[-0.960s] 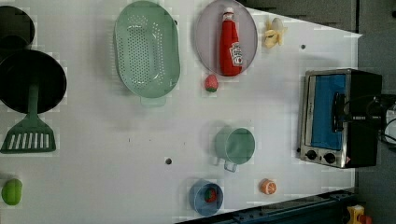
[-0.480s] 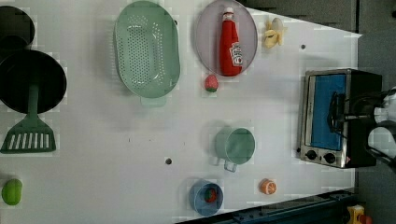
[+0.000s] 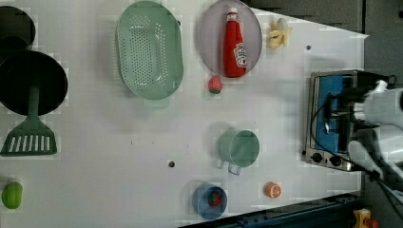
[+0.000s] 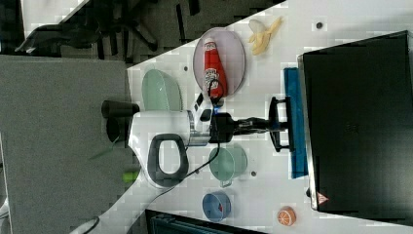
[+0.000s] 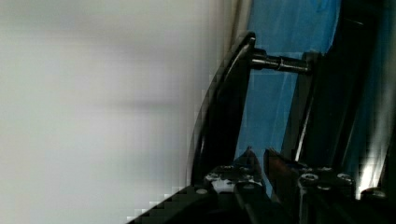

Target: Flap open oven.

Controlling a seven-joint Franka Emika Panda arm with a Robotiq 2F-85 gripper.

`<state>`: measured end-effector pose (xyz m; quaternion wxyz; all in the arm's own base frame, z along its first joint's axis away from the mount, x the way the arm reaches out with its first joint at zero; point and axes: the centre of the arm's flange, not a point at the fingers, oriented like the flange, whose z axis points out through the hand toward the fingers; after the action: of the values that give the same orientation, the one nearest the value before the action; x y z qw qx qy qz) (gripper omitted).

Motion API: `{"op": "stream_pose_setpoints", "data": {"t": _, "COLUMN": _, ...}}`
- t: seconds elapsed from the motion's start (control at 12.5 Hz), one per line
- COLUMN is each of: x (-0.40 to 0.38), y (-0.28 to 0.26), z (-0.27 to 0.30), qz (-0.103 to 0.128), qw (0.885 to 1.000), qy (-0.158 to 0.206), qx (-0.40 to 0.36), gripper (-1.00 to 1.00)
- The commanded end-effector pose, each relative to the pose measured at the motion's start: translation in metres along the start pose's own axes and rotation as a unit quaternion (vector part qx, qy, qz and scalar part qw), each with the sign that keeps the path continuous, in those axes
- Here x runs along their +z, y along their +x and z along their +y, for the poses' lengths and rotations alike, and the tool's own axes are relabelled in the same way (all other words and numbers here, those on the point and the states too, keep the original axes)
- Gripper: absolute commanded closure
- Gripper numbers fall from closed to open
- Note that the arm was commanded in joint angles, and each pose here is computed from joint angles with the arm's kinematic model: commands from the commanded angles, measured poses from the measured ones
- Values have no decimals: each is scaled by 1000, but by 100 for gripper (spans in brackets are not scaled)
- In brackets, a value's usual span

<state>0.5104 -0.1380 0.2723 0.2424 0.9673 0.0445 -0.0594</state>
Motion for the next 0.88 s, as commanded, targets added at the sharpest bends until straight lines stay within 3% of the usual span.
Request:
{"op": "stream_pose_setpoints", "data": {"t": 0.08, "x": 14, "y": 14, "z": -87, "qz": -3, "qw": 999, "qy": -21, "qx": 38, "gripper": 65}}
{"op": "stream_pose_setpoints", "data": {"t": 0.4, "x": 40, "y": 23, "z": -132, "qz": -8, "qw": 998, "qy": -50, "qx": 43, "gripper": 65}}
{"op": "stream_pose_setpoints", "data": {"t": 0.72, "x": 63, "y": 33, "z": -149, "qz": -18, "qw": 998, "qy": -56, "qx": 29, "gripper": 65}}
{"op": "stream_pose_setpoints", "data": {"t": 0.88, "x": 72, "y": 37, "z": -160, "qz": -7, "qw": 999, "qy": -43, "qx": 27, "gripper": 65}}
